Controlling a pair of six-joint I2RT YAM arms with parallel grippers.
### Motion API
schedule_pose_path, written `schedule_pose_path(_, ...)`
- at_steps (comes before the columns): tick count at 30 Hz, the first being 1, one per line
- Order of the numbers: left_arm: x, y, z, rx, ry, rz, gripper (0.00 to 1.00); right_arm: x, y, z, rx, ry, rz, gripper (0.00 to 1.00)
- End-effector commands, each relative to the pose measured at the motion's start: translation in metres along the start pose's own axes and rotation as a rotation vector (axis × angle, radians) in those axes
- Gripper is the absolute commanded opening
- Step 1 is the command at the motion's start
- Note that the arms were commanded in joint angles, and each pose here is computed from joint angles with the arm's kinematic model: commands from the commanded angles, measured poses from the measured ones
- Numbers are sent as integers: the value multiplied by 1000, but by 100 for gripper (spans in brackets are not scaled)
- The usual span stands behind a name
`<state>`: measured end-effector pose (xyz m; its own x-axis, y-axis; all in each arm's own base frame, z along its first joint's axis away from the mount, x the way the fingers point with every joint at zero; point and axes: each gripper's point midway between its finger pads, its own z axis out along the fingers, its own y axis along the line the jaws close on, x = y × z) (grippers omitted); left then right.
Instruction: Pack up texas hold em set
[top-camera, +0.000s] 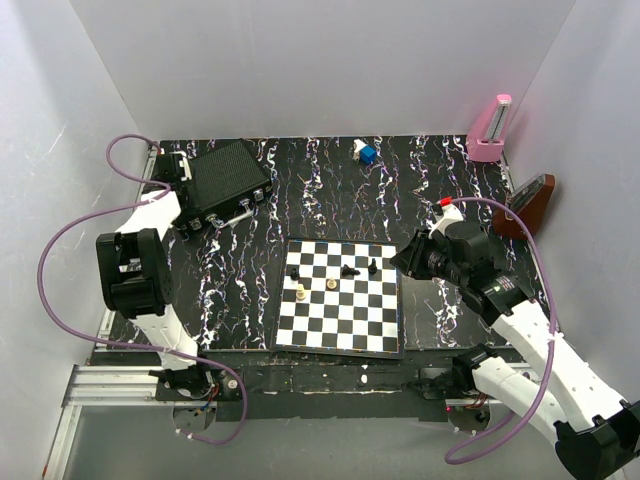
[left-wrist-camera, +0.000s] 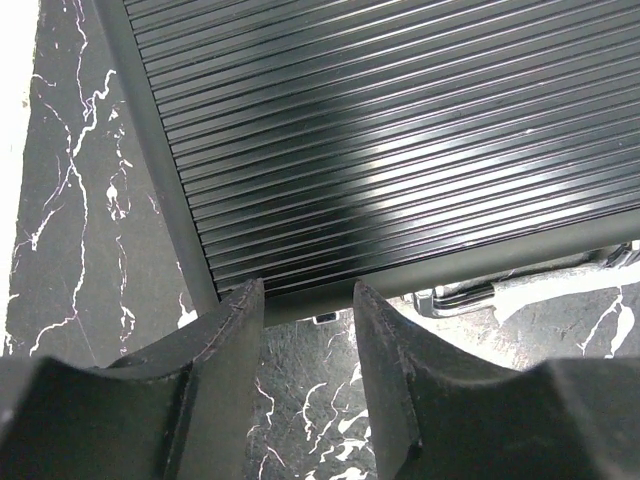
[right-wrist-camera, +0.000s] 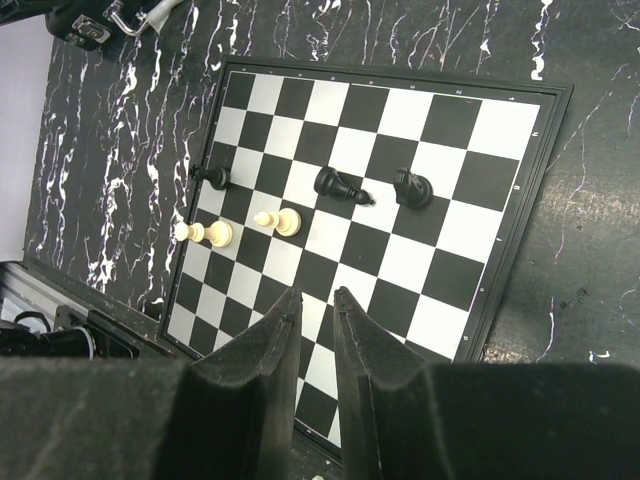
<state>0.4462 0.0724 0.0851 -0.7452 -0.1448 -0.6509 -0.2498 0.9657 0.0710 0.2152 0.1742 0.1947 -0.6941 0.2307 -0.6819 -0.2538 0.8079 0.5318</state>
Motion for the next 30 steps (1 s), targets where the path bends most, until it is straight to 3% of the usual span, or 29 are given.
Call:
schedule_pose_path(1, 24, -1, 7, 15, 50, -2, 43, -15, 8, -2, -23, -43, -4, 27)
schedule_pose_path(3, 18, -2, 0, 21, 24, -6, 51, -15, 8, -2, -24, -44, -4, 27)
schedule_pose_path(10, -30, -6, -57, 64, -161, -26, 98, -21, 9, -4, -8, -48, -24, 31)
schedule_pose_path(15, -50, -15, -109, 142, -310, -37, 98, -27, 6, 0, 16, -19, -25, 38)
schedule_pose_path(23, -44, -24, -173, 218, -442, -69, 98, -44, -22, 13, 62, 18, -1, 56)
schedule_pose_path(30, -31, -36, -236, 240, -604, -68, 98, -78, -70, -8, 137, -68, 70, 59)
